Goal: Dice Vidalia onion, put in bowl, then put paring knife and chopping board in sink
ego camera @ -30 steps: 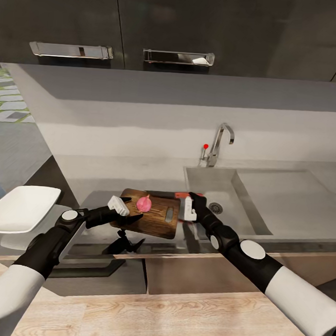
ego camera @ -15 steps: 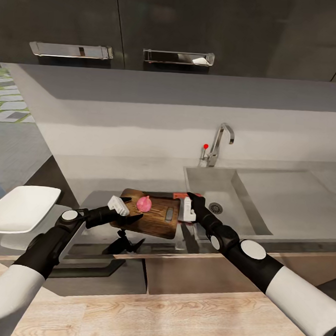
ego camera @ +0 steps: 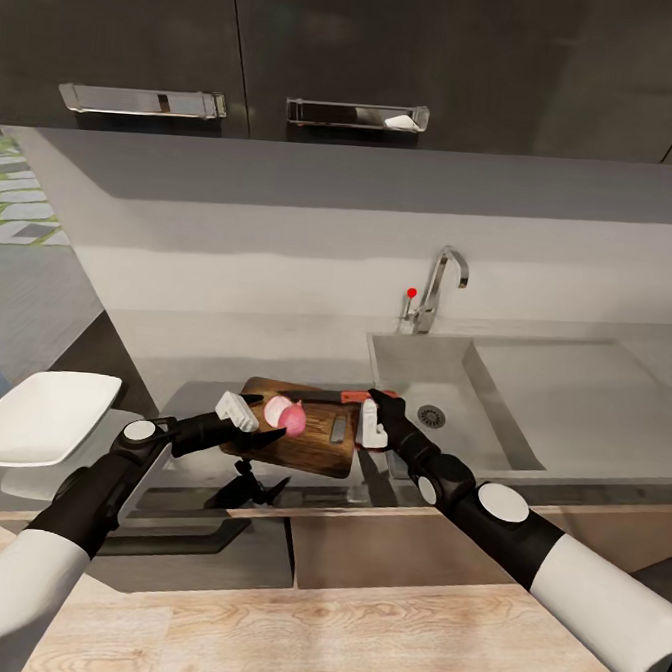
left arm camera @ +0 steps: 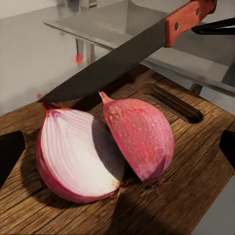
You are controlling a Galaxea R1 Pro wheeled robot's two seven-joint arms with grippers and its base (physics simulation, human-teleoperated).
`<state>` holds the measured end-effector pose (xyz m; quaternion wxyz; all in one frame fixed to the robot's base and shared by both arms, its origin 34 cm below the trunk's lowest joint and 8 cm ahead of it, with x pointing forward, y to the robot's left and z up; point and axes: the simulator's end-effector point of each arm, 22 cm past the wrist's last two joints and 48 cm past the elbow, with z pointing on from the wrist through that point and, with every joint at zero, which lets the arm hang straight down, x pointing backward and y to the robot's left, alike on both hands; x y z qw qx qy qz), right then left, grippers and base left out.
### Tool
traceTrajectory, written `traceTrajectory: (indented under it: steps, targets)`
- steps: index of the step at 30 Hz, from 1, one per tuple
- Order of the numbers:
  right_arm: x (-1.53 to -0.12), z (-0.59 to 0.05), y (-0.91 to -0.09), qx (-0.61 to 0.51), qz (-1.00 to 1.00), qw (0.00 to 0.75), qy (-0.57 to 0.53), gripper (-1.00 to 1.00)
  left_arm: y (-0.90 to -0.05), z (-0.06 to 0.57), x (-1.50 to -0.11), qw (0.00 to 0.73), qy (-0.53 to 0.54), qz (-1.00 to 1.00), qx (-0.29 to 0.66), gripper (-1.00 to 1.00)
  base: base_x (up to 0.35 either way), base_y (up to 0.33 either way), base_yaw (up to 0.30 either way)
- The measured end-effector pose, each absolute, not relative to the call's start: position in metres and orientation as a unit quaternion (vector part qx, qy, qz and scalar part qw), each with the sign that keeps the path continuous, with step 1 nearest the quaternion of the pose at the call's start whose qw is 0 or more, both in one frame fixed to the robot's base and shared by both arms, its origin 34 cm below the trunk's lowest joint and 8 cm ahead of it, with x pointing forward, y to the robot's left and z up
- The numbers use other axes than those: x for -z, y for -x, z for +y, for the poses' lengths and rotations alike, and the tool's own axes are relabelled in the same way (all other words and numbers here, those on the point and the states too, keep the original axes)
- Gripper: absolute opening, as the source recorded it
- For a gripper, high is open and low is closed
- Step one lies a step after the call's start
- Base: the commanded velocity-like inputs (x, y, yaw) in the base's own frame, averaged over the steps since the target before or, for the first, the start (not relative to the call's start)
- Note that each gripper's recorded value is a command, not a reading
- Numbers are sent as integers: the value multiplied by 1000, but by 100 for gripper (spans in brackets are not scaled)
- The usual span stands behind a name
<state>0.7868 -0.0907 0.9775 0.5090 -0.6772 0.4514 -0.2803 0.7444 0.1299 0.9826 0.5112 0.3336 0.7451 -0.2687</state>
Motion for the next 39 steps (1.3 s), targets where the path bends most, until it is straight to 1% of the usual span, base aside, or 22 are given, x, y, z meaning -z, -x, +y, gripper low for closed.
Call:
traceTrajectory:
  steps: [18, 20, 27, 39]
  targets:
    - [-998, -82, -788, 279, 445, 529, 667, -100, -744, 129, -983, 511, -334, 745, 269, 100, 0, 0, 0]
    - [-1011, -92, -795, 286, 451, 535, 654, -100, -744, 129, -983, 511, -334, 745, 269, 100, 0, 0, 0]
    - [-1006, -110, -798, 290, 458, 520, 660, -100, -744, 130, -983, 511, -334, 745, 269, 100, 0, 0, 0]
    - [-1005, -114, -799, 292, 460, 517, 660, -100, -744, 130, -983, 512, -334, 745, 268, 100, -31, 0, 0]
